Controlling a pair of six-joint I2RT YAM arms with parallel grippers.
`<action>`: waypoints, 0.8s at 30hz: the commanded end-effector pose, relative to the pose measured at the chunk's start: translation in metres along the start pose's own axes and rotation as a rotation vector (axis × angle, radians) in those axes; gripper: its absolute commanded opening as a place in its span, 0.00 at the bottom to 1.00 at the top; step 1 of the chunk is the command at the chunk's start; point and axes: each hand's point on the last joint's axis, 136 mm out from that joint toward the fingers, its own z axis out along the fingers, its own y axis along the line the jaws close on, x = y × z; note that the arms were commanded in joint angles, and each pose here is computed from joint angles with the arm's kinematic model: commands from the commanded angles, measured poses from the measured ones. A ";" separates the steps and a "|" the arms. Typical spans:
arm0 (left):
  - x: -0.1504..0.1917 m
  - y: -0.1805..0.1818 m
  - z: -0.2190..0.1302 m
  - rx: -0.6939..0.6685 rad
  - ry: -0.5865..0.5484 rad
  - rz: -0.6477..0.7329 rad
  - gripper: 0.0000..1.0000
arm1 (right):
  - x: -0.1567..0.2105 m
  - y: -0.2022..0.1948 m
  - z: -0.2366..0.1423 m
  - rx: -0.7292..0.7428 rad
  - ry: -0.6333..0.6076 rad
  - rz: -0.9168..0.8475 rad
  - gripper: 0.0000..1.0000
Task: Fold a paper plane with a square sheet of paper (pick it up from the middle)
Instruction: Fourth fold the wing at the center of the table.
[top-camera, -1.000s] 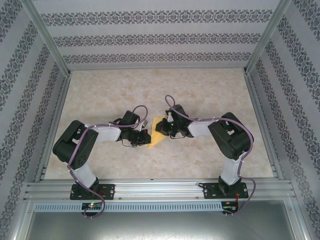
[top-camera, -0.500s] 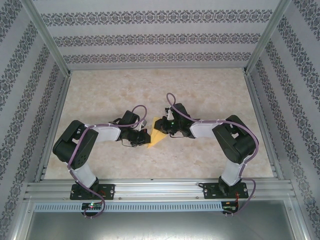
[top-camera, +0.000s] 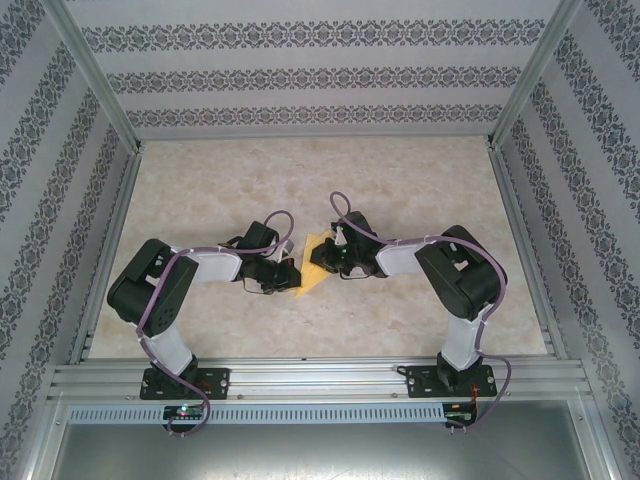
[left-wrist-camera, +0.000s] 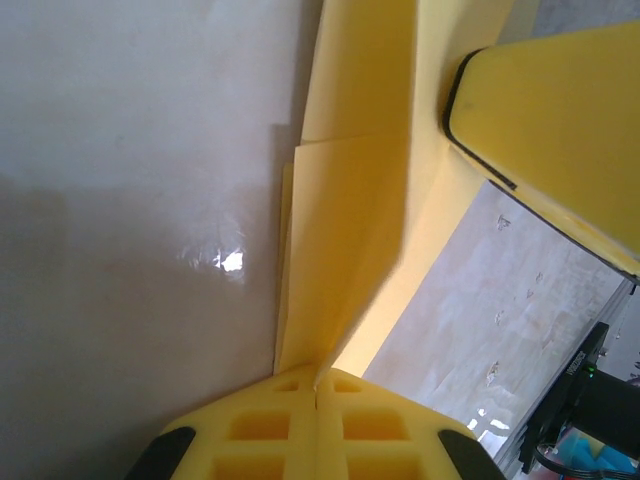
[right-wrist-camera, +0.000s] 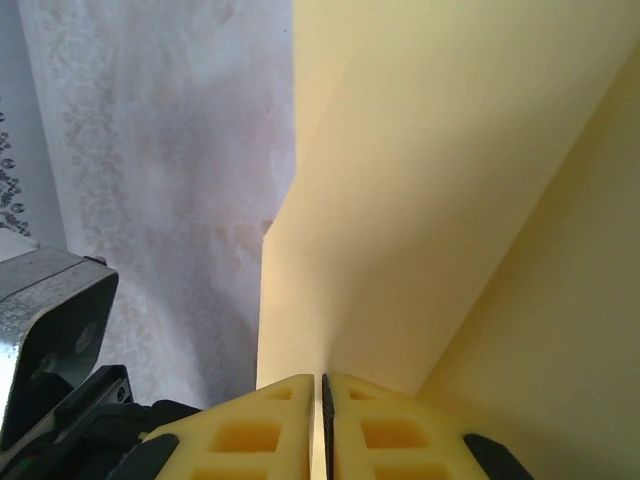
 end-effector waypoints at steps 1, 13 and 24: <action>0.004 0.011 -0.002 -0.041 0.019 -0.020 0.02 | -0.007 -0.004 0.002 0.022 -0.015 0.001 0.13; -0.014 -0.011 -0.019 -0.017 -0.071 0.043 0.15 | -0.005 -0.008 0.002 0.038 -0.012 0.009 0.12; -0.021 -0.003 -0.010 -0.055 -0.066 0.013 0.06 | -0.002 -0.009 0.005 0.040 0.003 0.009 0.13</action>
